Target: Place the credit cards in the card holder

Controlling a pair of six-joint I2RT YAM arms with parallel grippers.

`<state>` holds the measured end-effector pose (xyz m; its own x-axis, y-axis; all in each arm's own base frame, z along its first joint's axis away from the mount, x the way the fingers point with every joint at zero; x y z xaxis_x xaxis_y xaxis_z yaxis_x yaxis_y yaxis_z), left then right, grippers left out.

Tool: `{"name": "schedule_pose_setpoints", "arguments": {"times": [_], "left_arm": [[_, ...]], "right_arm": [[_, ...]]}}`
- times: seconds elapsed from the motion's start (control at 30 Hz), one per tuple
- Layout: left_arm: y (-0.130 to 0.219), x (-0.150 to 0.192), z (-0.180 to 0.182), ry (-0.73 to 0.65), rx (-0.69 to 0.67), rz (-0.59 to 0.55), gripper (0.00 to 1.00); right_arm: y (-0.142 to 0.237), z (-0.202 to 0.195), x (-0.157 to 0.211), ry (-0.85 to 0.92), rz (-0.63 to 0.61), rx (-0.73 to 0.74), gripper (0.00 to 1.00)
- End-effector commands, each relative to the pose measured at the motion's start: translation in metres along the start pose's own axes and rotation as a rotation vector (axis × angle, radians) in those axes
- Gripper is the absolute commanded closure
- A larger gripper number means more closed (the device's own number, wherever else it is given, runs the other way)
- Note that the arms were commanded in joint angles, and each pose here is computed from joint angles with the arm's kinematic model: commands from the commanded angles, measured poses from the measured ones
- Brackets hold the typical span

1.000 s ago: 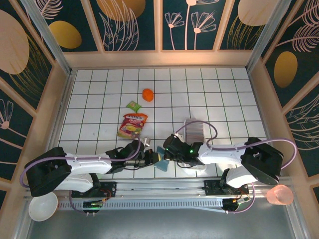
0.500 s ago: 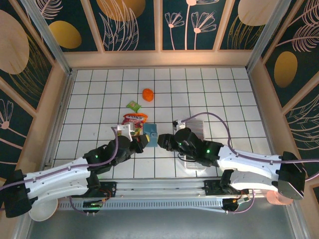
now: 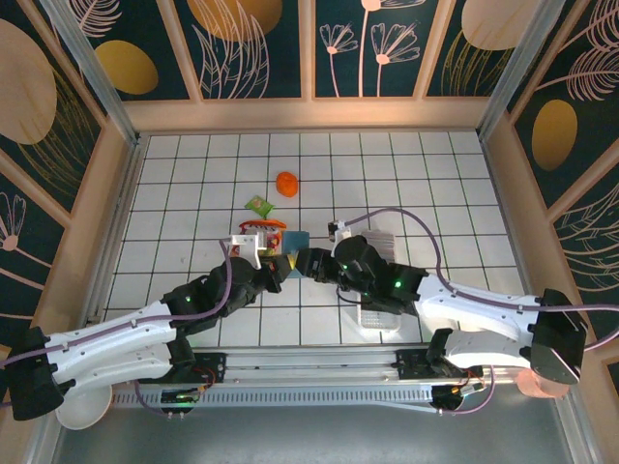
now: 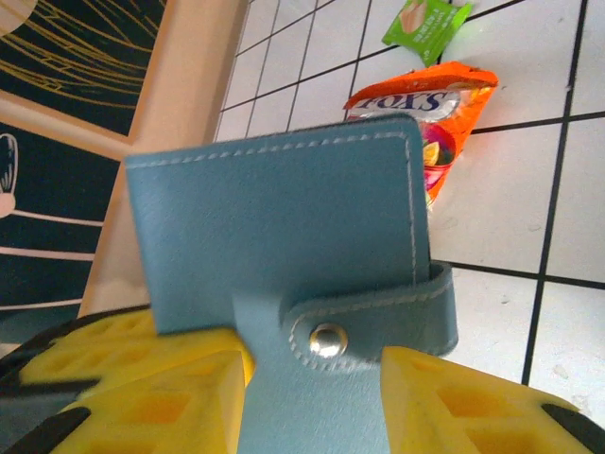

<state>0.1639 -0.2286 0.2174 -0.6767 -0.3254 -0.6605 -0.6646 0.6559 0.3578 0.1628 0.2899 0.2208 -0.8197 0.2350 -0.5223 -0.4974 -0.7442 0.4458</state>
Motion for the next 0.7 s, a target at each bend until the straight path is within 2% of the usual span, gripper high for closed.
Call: {"name": "schedule_pose_setpoints", "arguments": {"times": [0.0, 0.3, 0.67], "left_arm": [[0.002, -0.006, -0.017, -0.001, 0.092, -0.005, 1.00], [0.004, -0.006, -0.025, 0.004, 0.147, 0.001, 1.00], [0.012, -0.014, -0.022, 0.025, 0.137, -0.048, 1.00]], "right_arm": [[-0.001, 0.004, -0.008, -0.007, -0.010, -0.004, 0.57], [-0.006, -0.007, -0.010, -0.023, -0.003, 0.021, 0.52], [-0.011, -0.038, 0.006, -0.035, 0.055, 0.165, 0.73]]}}
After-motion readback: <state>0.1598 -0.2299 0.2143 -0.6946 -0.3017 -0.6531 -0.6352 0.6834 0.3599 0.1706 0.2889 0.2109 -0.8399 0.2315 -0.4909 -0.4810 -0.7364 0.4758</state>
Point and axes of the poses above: each hand's point on the last joint's axis, 136 mm out from that joint toward the fingers, its own y axis back along the fingers, its own z axis along the line the jaws close on, x = y × z, the point moved 5 cm from there along y, back along the fingers, and after that the axes turned 1 degree about y, right-handed, at the moved point
